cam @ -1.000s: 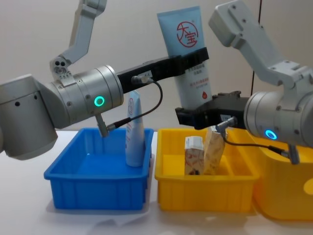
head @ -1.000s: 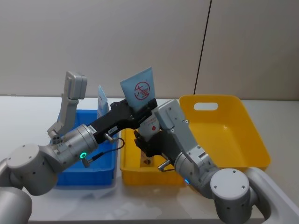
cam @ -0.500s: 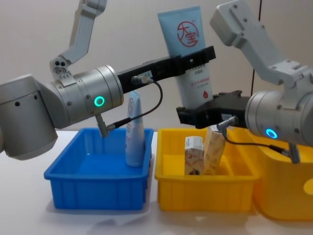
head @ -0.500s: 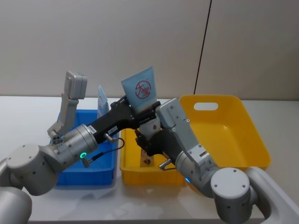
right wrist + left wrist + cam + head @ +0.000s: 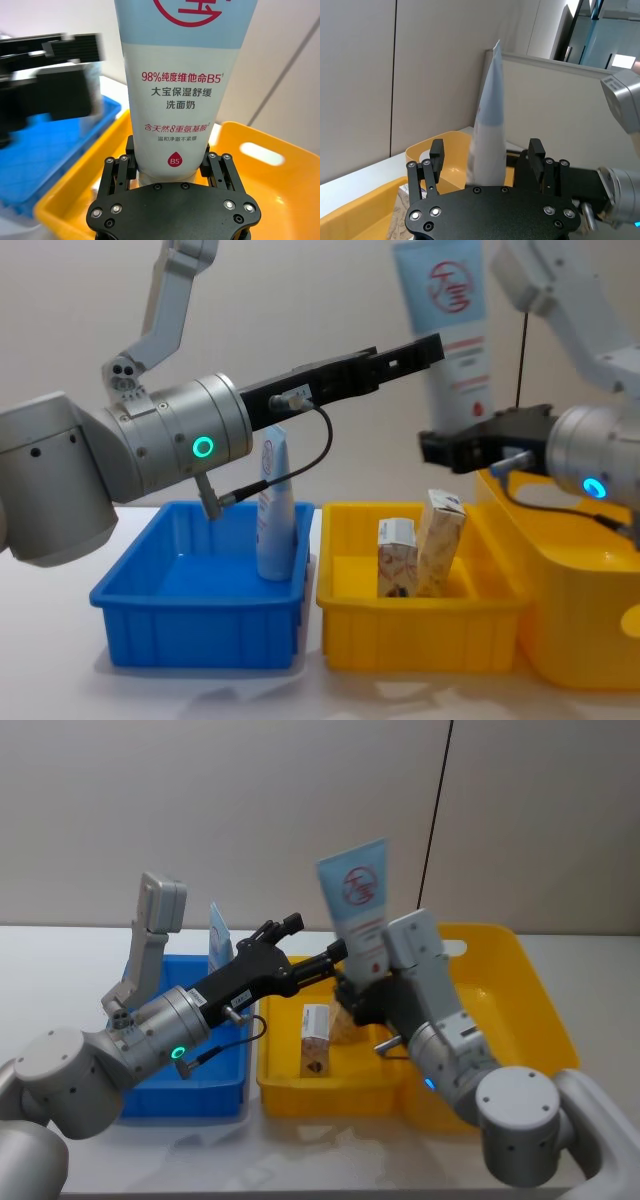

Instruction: Bimanual collaborative sorting of washing and personal care products

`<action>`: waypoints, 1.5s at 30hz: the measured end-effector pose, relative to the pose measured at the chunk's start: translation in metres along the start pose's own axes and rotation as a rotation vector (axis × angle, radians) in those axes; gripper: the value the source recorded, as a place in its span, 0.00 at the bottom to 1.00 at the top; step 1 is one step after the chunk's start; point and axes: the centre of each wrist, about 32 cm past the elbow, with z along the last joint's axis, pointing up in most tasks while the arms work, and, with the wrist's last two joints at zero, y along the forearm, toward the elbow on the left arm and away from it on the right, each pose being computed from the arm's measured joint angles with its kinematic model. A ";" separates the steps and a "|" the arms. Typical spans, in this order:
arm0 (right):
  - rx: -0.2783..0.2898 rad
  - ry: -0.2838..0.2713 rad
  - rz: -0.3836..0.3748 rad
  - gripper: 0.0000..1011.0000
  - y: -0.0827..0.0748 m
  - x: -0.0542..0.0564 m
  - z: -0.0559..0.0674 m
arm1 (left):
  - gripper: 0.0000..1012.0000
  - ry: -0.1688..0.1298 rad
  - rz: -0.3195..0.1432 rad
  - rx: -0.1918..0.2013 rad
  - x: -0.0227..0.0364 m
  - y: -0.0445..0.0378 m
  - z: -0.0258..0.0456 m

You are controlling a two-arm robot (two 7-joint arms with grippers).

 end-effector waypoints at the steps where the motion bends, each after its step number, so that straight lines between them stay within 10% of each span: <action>1: 0.001 0.002 -0.008 0.64 0.000 0.002 0.000 | 0.99 0.000 0.000 0.000 0.0000 0.0000 0.0000; 22: -0.050 0.129 -0.303 0.64 -0.016 0.048 0.016 | 0.99 0.000 0.000 0.000 0.0000 0.0000 0.0000; 45: -0.250 0.220 -0.344 0.64 -0.026 0.043 0.016 | 0.99 0.000 0.000 0.000 0.0000 0.0000 0.0000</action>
